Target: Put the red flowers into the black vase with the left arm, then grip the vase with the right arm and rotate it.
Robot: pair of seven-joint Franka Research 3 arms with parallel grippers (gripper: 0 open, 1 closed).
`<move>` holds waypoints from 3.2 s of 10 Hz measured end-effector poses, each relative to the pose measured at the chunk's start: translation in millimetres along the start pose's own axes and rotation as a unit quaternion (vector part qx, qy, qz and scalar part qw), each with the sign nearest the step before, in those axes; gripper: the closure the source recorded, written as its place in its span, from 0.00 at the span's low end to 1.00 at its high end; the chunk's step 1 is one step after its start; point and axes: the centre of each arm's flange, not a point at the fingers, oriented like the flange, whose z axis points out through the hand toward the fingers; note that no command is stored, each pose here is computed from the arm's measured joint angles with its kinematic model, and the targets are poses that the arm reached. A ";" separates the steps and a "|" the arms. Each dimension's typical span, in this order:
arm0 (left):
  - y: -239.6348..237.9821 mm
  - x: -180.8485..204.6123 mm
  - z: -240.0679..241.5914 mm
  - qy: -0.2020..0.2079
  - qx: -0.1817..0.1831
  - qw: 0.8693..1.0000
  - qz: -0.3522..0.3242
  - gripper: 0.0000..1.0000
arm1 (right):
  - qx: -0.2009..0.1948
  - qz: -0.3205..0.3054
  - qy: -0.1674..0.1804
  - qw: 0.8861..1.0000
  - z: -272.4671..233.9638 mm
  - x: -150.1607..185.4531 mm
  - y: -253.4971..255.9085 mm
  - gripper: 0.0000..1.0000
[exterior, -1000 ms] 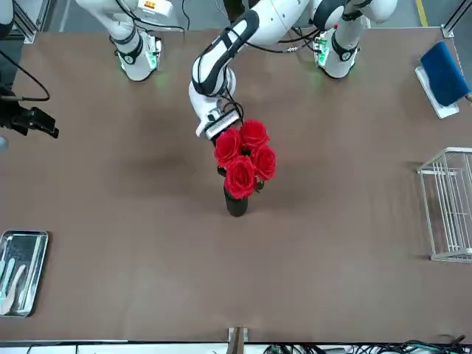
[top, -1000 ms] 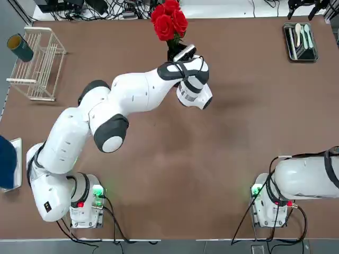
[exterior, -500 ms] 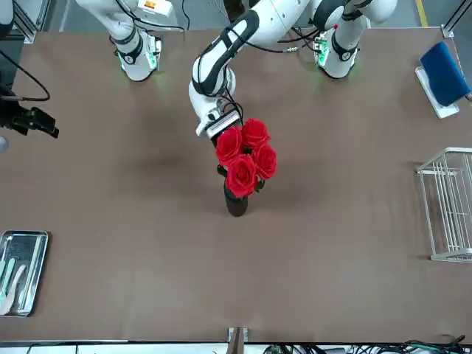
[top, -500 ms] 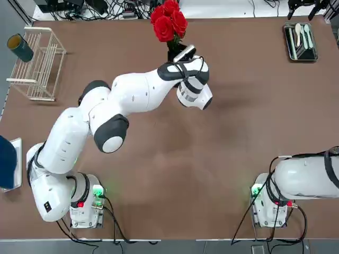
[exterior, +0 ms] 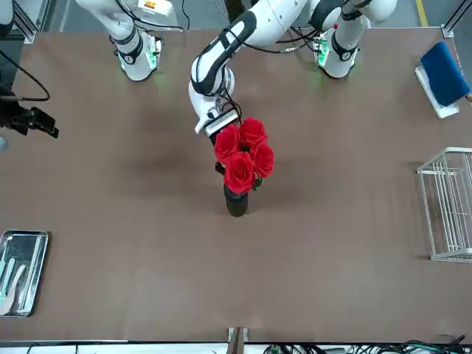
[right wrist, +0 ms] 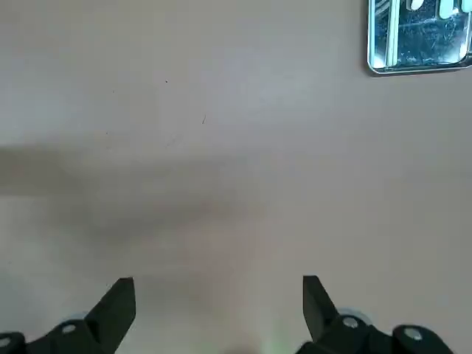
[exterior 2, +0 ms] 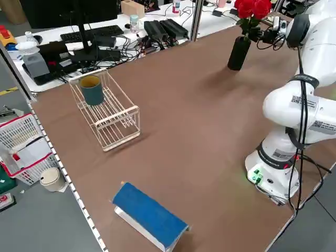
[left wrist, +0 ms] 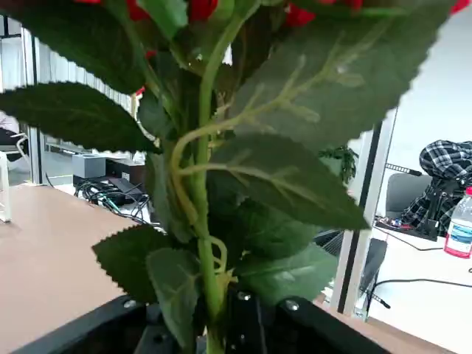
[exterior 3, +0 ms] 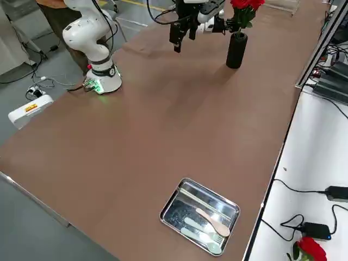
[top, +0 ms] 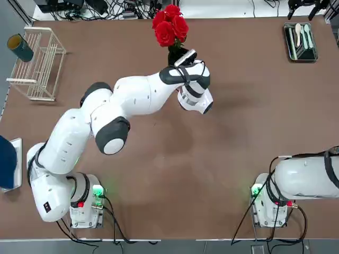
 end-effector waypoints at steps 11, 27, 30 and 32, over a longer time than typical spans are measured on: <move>0.3 0.6 0.9 0.001 0.001 1.000 -0.001 0.00 | 0.000 0.000 0.000 1.000 0.0 0.0 0.0 0.00; 6.5 4.5 -40.3 -0.020 -0.022 1.000 -0.009 0.00 | 0.000 0.000 0.000 1.000 -0.1 0.1 -0.3 0.00; 6.2 6.5 -23.5 -0.016 -0.010 1.000 -0.009 0.00 | 0.000 0.000 0.000 1.000 -0.1 0.1 -0.4 0.00; 6.1 7.0 -17.9 -0.015 -0.007 1.000 -0.005 0.00 | 0.000 0.000 0.000 1.000 -0.1 0.1 -0.4 0.00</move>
